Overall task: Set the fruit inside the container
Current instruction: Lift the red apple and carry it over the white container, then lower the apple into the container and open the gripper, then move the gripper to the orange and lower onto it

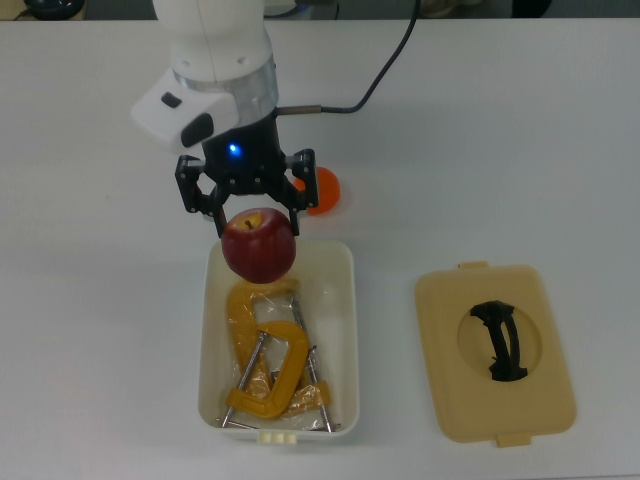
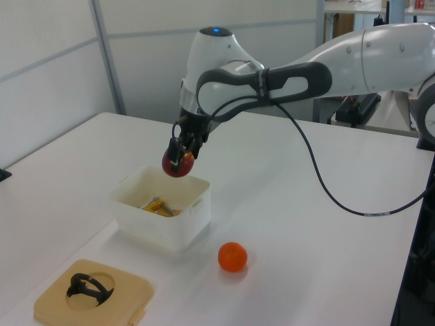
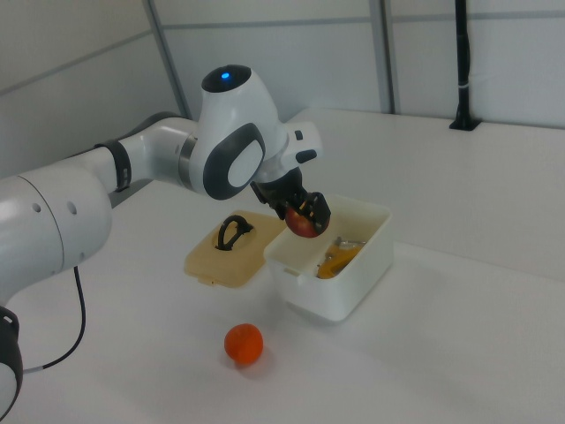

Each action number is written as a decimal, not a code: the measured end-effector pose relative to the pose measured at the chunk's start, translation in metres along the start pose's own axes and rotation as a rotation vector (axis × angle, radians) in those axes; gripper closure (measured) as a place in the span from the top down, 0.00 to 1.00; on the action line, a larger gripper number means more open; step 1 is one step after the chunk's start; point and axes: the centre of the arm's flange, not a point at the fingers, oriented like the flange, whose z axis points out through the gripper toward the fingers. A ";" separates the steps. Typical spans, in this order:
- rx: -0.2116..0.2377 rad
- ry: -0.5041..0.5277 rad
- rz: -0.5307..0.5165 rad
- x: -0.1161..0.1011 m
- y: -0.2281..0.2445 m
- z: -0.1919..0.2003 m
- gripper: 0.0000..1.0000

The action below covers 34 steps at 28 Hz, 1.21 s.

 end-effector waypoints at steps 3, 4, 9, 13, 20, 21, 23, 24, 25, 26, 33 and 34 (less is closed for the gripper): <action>-0.007 -0.011 -0.007 -0.002 -0.002 0.006 0.85; -0.007 -0.012 -0.007 -0.002 -0.002 0.007 0.85; -0.008 -0.017 -0.008 -0.003 -0.002 0.009 0.85; -0.009 -0.023 -0.009 -0.005 -0.002 0.011 0.93; -0.060 -0.194 -0.033 -0.025 0.001 0.017 1.00; -0.065 -0.222 -0.036 -0.028 0.001 0.017 1.00; -0.069 -0.292 -0.054 -0.037 0.001 0.017 1.00; -0.069 -0.333 -0.069 -0.042 0.000 0.017 1.00; -0.067 -0.392 -0.097 -0.050 -0.003 0.016 1.00; -0.065 -0.428 -0.115 -0.055 -0.005 0.016 1.00; -0.075 -0.645 -0.255 -0.092 -0.041 0.033 1.00; -0.079 -0.662 -0.269 -0.098 -0.048 0.040 1.00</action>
